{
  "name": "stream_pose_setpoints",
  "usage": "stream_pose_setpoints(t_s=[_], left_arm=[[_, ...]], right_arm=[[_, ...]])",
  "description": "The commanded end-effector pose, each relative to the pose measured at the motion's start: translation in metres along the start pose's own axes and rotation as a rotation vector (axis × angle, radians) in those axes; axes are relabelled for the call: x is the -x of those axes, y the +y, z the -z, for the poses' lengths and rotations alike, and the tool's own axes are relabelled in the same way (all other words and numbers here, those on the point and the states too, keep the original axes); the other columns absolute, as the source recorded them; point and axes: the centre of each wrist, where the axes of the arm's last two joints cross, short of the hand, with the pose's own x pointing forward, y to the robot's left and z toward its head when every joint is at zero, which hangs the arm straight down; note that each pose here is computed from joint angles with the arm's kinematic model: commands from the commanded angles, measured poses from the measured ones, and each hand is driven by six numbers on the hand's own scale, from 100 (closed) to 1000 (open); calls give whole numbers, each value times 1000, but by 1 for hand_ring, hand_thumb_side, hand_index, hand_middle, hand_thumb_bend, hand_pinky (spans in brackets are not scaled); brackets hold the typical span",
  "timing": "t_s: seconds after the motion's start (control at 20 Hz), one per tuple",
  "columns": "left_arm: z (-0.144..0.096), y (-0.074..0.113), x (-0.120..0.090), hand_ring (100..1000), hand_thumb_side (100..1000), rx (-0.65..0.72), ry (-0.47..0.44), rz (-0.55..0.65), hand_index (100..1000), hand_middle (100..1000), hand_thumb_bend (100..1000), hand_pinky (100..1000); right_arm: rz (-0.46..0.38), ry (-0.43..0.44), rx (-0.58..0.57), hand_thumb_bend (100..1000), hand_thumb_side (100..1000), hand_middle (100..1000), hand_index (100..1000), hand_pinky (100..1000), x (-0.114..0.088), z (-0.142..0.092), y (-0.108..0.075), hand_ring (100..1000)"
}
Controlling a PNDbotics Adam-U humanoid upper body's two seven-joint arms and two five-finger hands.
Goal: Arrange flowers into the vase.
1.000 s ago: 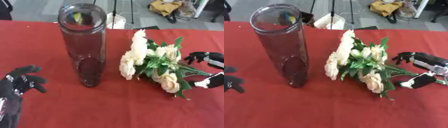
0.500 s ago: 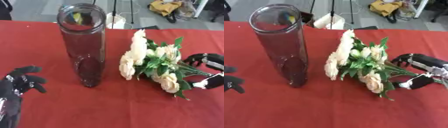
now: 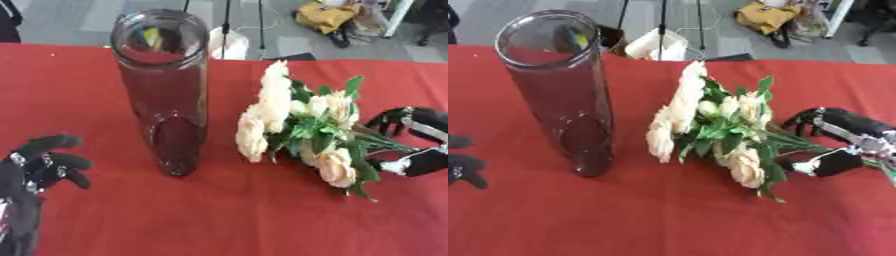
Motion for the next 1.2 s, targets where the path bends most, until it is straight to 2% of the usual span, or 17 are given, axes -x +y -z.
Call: stream_pose_setpoints(t_s=[0.05,0.45,0.8,1.2], left_arm=[[3,-2,-6,603,1000,17,-26,-2,805,703,136,456],[3,-3,-6,604,1000,25,-26,-1,806,705,137,458],[3,-2,-6,605,1000,28,-26,-1,807,706,137,458],[4,-2,-6,606,1000,32,-25,-1,807,706,138,458]], right_arm=[[-27,1,21,374,492,496,811,567,1,-2,-11,880],[-40,-11,58,332,494,414,707,492,-1,-1,-13,825],[-40,-35,115,248,502,341,650,442,-4,2,-14,782],[-44,-63,135,241,492,329,652,438,-7,5,-16,781]])
